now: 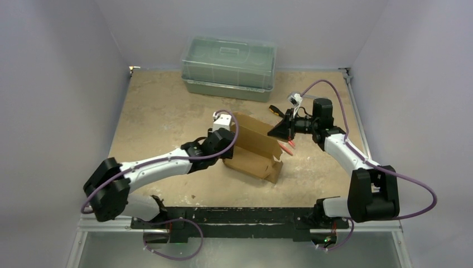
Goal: Fold the paper box
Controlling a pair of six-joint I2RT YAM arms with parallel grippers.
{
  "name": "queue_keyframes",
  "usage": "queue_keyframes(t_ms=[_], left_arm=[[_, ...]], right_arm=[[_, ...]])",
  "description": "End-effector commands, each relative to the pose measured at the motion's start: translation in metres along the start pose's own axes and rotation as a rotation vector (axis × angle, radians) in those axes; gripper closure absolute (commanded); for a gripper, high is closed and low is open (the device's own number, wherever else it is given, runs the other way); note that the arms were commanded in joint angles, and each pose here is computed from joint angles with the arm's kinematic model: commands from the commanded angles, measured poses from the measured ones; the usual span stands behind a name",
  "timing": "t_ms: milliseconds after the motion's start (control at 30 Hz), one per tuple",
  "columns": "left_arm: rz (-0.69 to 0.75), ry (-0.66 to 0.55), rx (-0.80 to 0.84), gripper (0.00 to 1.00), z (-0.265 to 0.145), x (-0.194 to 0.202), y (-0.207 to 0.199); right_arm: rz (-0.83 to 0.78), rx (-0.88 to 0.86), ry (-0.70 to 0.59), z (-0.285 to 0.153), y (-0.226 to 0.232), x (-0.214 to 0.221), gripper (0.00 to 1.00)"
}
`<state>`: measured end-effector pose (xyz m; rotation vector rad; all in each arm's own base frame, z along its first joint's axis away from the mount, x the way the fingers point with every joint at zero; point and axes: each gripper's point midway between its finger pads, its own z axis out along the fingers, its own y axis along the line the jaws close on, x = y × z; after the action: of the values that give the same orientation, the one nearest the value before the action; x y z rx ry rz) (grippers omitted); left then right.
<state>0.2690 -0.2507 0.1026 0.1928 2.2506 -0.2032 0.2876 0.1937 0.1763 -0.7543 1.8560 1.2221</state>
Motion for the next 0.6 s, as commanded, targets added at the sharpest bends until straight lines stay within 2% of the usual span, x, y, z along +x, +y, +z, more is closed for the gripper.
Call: queue_keyframes(t_ms=[0,100,267,367,467,567], left_arm=[[-0.124,-0.024,0.105,0.51,-0.035,0.0,0.002],[-0.223,-0.051,0.215,0.57,-0.055,0.01,0.002],[-0.396,-0.074,0.342,1.0,-0.073,0.042,0.01],[-0.523,-0.035,0.358,1.0,-0.068,0.068,0.015],[-0.647,0.011,0.414,1.0,-0.061,0.081,0.002],[-0.691,0.108,0.354,1.0,-0.047,0.091,-0.007]], right_arm=[[-0.084,-0.005,-0.021,-0.003,0.007,-0.013,1.0],[-0.085,-0.003,-0.02,-0.004,0.006,-0.013,1.0],[-0.085,-0.003,-0.019,-0.003,0.006,-0.013,1.0],[-0.085,-0.004,-0.019,-0.003,0.006,-0.012,1.0],[-0.086,-0.003,-0.019,-0.003,0.006,-0.012,1.0],[-0.087,-0.002,-0.019,-0.003,0.005,-0.013,1.0]])
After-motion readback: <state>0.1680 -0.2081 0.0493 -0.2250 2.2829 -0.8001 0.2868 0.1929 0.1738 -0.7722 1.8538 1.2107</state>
